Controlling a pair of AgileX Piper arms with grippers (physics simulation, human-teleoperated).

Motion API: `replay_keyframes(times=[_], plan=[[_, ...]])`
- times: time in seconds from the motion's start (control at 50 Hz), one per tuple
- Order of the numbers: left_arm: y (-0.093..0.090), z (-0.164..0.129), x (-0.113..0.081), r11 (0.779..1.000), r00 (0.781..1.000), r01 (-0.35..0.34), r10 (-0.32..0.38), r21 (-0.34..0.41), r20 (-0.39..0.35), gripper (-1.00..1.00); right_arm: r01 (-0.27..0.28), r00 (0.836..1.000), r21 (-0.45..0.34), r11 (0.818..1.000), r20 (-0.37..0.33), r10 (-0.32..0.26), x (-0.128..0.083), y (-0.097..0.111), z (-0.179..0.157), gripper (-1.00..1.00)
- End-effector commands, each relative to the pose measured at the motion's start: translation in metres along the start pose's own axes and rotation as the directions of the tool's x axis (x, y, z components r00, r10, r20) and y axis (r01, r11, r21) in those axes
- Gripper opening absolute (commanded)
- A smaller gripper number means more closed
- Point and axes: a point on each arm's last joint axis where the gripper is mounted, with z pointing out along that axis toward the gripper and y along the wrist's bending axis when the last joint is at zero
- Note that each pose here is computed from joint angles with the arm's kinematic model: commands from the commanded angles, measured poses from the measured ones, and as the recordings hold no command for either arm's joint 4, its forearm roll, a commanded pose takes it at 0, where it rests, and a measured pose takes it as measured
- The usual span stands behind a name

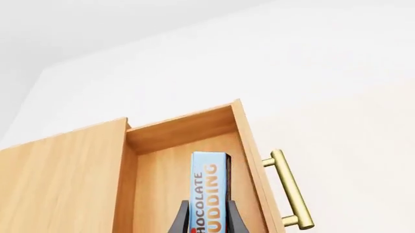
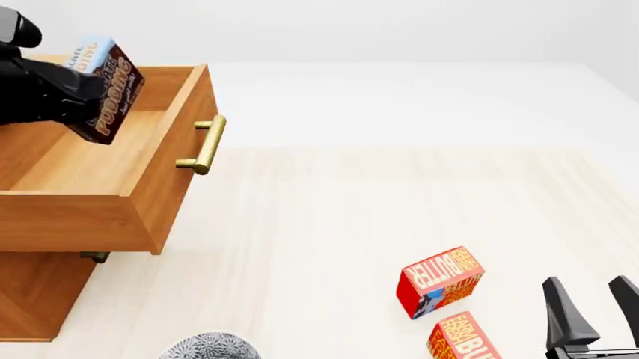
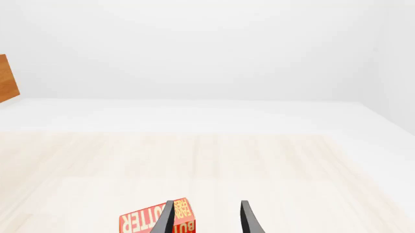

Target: Put the chocolate pudding in the top drawer of the cabinet and close it.

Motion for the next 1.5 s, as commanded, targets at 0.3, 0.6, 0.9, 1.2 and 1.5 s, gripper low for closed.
replay_keyframes(times=[0.3, 0.6, 0.9, 1.2, 1.5], plan=[[0.014, 0.025, 0.034, 0.996, 0.997, 0.042, -0.046, -0.075, -0.060, -1.00, 0.000, 1.000, 0.006, 1.000, -0.002, 0.000, 0.000, 0.000, 0.000, 1.00], [0.004, 0.034, 0.040, 0.999, 0.994, 0.044, -0.047, -0.030, -0.095, -1.00, 0.001, 1.000, 0.006, 1.000, -0.001, -0.001, 0.000, 0.000, 0.000, 1.00], [0.009, 0.015, 0.035, 0.998, 0.996, 0.021, -0.025, -0.054, -0.080, 1.00, 0.000, 1.000, 0.006, 1.000, -0.002, 0.000, 0.000, 0.000, 0.000, 1.00], [-0.002, -0.028, 0.012, 1.000, 1.000, -0.011, 0.011, -0.006, 0.003, 1.00, 0.000, 1.000, 0.006, 1.000, -0.001, 0.000, 0.000, 0.000, 0.000, 1.00], [-0.026, -0.060, -0.004, 0.990, 0.998, -0.031, 0.022, 0.137, 0.063, 1.00, 0.000, 1.000, 0.006, 1.000, -0.002, 0.000, 0.000, 0.000, 0.000, 1.00]])
